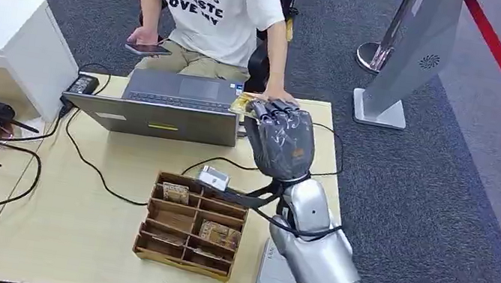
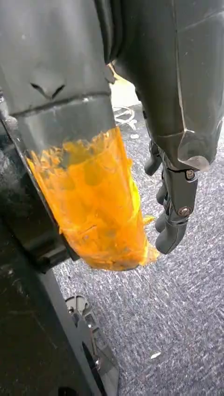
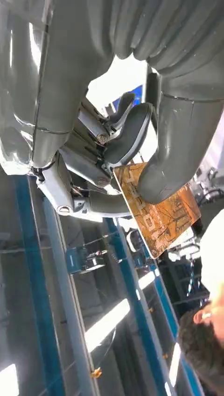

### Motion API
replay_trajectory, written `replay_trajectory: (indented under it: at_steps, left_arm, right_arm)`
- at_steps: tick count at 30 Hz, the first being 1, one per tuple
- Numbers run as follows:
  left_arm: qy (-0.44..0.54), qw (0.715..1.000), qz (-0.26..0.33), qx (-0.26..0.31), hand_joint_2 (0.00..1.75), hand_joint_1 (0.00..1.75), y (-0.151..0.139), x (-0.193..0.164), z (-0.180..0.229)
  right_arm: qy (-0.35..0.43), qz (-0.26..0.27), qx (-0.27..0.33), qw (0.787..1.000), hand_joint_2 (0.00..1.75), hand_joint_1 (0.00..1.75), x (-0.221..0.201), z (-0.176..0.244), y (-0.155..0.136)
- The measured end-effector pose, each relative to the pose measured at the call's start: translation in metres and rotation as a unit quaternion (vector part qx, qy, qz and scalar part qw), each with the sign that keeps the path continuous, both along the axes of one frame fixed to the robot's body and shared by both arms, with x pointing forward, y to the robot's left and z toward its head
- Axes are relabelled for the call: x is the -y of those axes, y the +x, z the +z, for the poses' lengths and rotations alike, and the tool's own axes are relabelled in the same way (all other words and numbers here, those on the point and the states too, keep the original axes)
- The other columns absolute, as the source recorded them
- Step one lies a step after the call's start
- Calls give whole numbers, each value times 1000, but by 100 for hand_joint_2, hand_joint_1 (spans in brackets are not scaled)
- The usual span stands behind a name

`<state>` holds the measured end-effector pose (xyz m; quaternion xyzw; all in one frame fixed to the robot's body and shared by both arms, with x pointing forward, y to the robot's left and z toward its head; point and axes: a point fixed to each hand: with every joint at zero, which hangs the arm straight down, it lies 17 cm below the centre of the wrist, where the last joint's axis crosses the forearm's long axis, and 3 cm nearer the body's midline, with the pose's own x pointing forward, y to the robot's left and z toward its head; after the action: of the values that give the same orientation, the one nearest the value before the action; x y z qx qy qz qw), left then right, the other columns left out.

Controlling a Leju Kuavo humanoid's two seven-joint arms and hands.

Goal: Pass the card to the sensor for recognition and then transmit it.

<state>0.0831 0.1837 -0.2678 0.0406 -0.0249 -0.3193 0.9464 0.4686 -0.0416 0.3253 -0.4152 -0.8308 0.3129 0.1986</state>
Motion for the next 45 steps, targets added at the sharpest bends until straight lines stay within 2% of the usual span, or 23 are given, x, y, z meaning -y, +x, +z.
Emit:
replay_trajectory:
  at_steps: [15,26,27,28,29,30,32,33,45]
  left_arm:
    - [0,1000,-21,-2,0,0,2,1,1]
    - [-1,1000,-24,-2,0,0,2,2,1]
    - [-1,1000,-24,-2,0,0,2,2,1]
    - [-1,1000,-23,-2,0,0,2,2,1]
    - [-1,1000,-23,-2,0,0,2,2,1]
    - [-1,1000,-23,-2,0,0,2,2,1]
    - [-2,1000,-21,-2,0,0,2,2,1]
    - [-2,1000,-20,-3,0,0,2,2,1]
    - [-4,1000,-4,-2,0,0,2,3,1]
  right_arm:
    - [-47,-25,-13,998,175,175,-4,-17,22]
    - [-57,-27,-27,998,175,175,-7,-29,26]
    - [-57,-27,-27,998,175,84,-7,-29,26]
    - [-57,-27,-27,998,175,19,-7,-29,26]
    - [-58,-27,-28,998,175,19,-8,-30,26]
    - [-58,-27,-29,998,175,0,-8,-31,27]
    - [-58,-29,-33,997,175,0,-7,-34,28]
    - [-58,-30,-36,997,0,0,-7,-35,28]
    - [-45,-3,-60,997,0,0,-16,-51,21]
